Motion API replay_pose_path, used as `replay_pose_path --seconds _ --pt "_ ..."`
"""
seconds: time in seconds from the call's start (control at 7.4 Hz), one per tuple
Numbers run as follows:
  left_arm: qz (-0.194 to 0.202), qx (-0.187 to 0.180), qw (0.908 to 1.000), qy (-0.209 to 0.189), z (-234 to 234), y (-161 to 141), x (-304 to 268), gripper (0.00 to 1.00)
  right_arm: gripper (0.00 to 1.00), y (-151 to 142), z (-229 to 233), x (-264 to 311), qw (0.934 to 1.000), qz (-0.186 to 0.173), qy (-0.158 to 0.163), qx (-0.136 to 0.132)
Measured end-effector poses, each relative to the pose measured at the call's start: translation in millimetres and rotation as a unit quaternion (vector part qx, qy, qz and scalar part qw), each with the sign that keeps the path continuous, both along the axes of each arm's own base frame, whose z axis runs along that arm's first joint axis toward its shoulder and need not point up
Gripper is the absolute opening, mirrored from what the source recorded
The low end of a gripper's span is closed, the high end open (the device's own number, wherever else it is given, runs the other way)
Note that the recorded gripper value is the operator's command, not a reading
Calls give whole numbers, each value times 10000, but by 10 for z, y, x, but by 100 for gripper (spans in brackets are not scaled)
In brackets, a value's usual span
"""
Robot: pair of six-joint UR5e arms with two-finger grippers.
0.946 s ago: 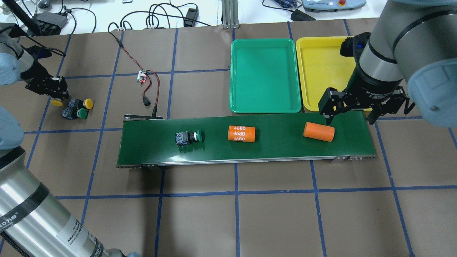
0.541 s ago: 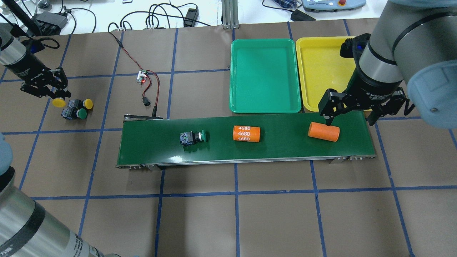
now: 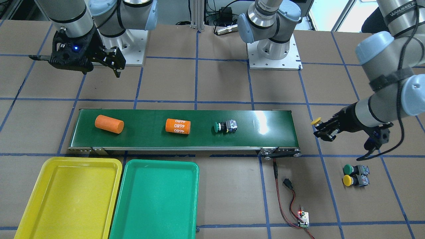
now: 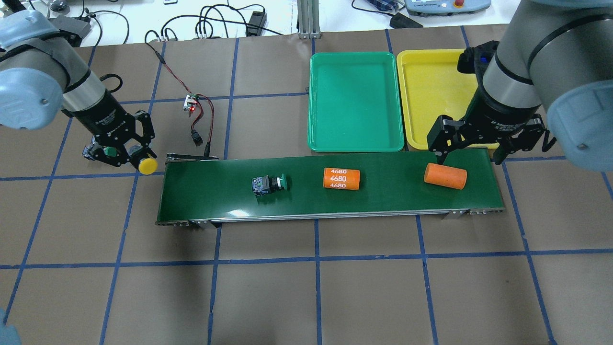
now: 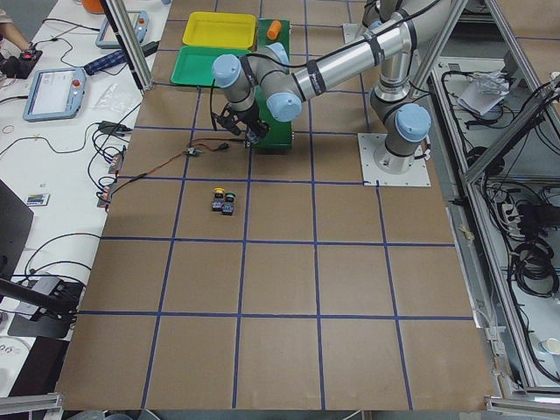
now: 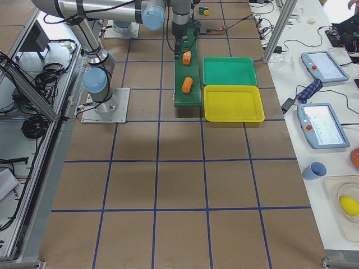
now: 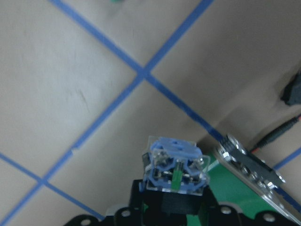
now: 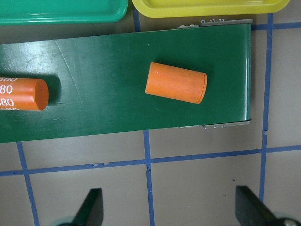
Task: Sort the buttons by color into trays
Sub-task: 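Place the yellow button on the belt with left gripper while right gripper lowers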
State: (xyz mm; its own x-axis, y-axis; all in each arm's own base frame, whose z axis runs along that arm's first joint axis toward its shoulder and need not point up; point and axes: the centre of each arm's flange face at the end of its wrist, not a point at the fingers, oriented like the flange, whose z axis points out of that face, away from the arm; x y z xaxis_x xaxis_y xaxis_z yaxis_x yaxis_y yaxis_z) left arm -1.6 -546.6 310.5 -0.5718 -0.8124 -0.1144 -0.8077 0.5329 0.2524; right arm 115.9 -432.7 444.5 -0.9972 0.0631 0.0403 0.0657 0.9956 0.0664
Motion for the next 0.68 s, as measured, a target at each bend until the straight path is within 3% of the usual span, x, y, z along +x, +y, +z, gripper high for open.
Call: replay_pose_path --seconds 0.27,0.68 --pt "929 283 9948 -297 -170 40 -491 0 100 -6 8 -2 10000 -4 15 -23" --pt "1808 270 9823 -399 -583 93 -749 0 100 0 -11 5 10000 -7 19 5"
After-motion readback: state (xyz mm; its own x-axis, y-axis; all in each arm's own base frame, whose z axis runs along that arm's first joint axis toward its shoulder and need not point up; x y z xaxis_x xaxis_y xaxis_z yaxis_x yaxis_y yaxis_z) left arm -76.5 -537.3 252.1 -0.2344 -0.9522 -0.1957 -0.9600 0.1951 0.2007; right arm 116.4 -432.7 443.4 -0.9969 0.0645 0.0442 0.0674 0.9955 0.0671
